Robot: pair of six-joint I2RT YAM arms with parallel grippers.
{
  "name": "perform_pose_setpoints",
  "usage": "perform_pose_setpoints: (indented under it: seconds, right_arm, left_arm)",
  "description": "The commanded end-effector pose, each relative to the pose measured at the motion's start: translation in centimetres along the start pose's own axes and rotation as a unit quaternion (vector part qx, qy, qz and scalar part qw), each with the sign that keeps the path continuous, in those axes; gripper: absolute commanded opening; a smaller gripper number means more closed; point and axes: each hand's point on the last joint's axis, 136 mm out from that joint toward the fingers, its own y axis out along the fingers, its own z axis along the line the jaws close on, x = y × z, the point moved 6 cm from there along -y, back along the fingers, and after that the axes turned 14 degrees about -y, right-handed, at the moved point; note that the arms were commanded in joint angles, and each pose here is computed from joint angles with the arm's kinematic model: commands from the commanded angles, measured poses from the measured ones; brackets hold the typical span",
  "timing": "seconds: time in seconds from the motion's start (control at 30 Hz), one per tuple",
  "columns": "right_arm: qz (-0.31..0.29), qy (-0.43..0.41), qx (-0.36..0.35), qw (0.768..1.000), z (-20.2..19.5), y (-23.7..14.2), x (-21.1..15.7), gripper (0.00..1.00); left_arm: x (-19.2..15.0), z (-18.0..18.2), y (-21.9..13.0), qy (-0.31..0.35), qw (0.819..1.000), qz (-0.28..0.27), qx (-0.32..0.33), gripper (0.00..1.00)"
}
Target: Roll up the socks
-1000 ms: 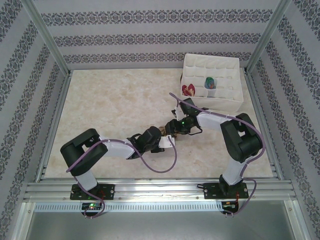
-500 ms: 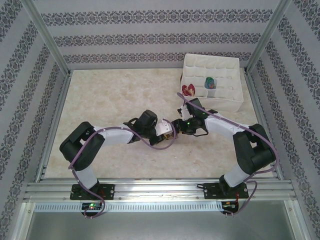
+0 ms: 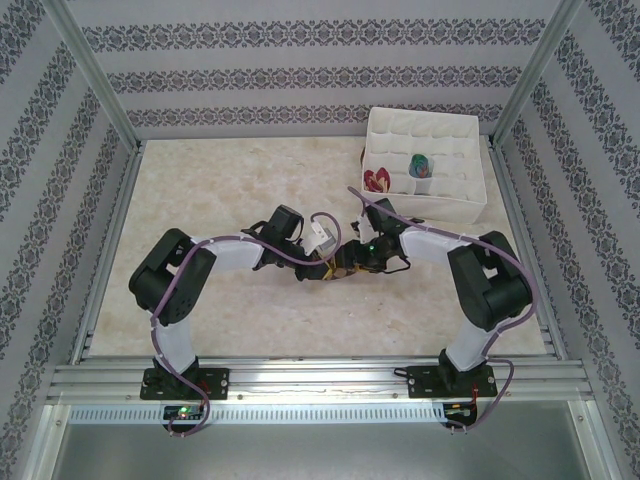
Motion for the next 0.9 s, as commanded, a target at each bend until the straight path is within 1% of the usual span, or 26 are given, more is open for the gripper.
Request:
perform_pose_setpoints:
  seconds: [0.0, 0.03, 0.1, 0.17, 0.23, 0.3, 0.37, 0.4, 0.5, 0.57, 0.77, 0.87]
  right_arm:
    - [0.028, 0.029, -0.03, 0.999, -1.4, 1.5, -1.0, 0.59]
    - [0.032, 0.031, -0.031, 0.999, -1.5, 1.6, -1.1, 0.58]
    - [0.04, 0.036, -0.036, 0.998, -1.8, 1.8, -1.4, 0.55]
    - [0.047, 0.041, -0.038, 0.997, -2.1, 2.1, -1.7, 0.54]
    - [0.052, 0.045, -0.038, 0.997, -2.2, 2.3, -1.9, 0.54]
    - [0.057, 0.048, -0.038, 0.997, -2.4, 2.4, -2.1, 0.54]
    - [0.059, 0.049, -0.037, 0.996, -2.4, 2.5, -2.1, 0.54]
    - [0.06, 0.051, -0.038, 0.996, -2.5, 2.6, -2.2, 0.54]
    - [0.061, 0.055, -0.038, 0.996, -2.5, 2.6, -2.3, 0.55]
    - [0.062, 0.056, -0.037, 0.996, -2.5, 2.6, -2.3, 0.55]
    - [0.063, 0.061, -0.032, 0.996, -2.5, 2.4, -2.5, 0.56]
    - [0.06, 0.064, -0.031, 0.996, -2.6, 2.1, -2.6, 0.57]
  left_arm:
    - [-1.7, -0.2, 0.1, -0.03, 0.999, 0.026, -0.008, 0.25]
    - [-1.6, -0.3, -0.2, -0.017, 1.0, 0.018, 0.0, 0.27]
    - [-1.4, -0.8, -1.1, 0.03, 0.999, -0.003, 0.024, 0.33]
    - [-1.2, -1.8, -2.0, 0.104, 0.993, -0.018, 0.055, 0.36]
    - [-1.1, -3.0, -2.8, 0.187, 0.977, -0.033, 0.101, 0.41]
    - [-1.0, -3.9, -3.4, 0.264, 0.951, -0.056, 0.151, 0.48]
    - [-0.9, -4.3, -3.6, 0.317, 0.924, -0.077, 0.198, 0.54]
    - [-0.8, -4.5, -3.6, 0.34, 0.91, -0.085, 0.222, 0.56]
    - [-0.8, -4.6, -3.2, 0.385, 0.878, -0.09, 0.269, 0.57]
    - [-0.7, -4.4, -2.7, 0.398, 0.868, -0.09, 0.282, 0.58]
    - [-0.5, -4.5, -0.7, 0.417, 0.862, -0.096, 0.27, 0.58]
    - [-0.4, -3.7, 0.5, 0.41, 0.867, -0.088, 0.27, 0.57]
